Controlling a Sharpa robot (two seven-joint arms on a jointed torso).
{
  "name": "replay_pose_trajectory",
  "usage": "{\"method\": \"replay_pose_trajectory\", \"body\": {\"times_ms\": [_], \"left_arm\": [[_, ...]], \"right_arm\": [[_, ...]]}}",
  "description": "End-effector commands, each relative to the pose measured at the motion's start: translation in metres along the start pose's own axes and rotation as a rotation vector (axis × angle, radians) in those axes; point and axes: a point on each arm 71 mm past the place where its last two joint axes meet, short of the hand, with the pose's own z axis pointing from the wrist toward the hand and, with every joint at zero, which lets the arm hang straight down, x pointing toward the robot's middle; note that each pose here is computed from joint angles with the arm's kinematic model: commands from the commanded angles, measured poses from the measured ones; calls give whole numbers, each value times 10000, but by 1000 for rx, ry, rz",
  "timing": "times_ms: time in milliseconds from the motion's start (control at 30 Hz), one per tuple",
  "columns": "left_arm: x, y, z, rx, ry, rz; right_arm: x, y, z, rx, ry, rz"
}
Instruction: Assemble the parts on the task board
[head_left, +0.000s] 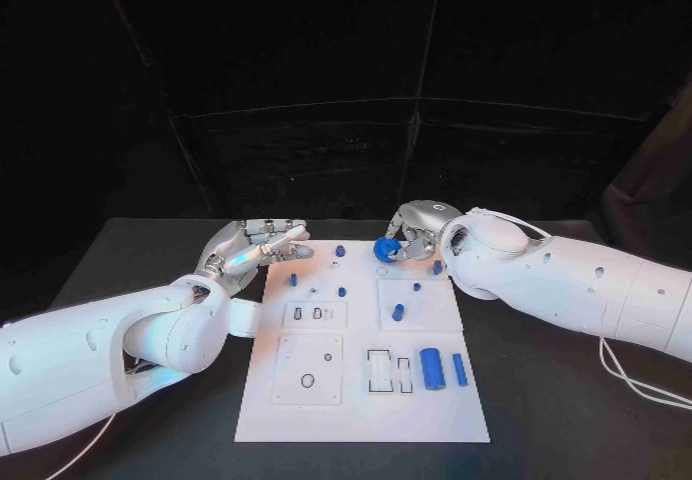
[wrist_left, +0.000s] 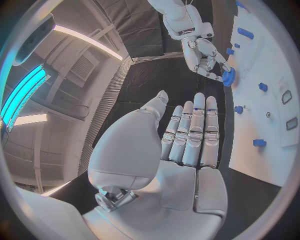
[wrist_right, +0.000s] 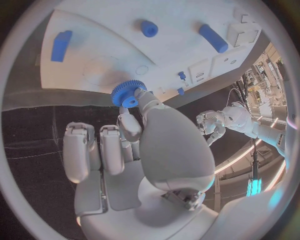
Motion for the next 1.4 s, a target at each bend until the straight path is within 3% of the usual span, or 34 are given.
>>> {"method": "replay_pose_trajectory", "body": {"times_ms": [33, 300, 600, 967, 1400], "left_arm": [[2, -13, 3, 7, 11, -1], [1, -14, 4, 8, 10, -1], [0, -16, 3, 9, 10, 0], [0, -27, -1, 11, 10, 0], [-3, -31, 7, 12, 10, 1]], "right_arm": [[-71, 189, 23, -12, -94, -5], [-37, 619, 165, -79, -111, -8], [51, 845, 311, -106, -84, -16], [186, 952, 363, -116, -1, -37], [221, 944, 369, -105, 23, -51]]}}
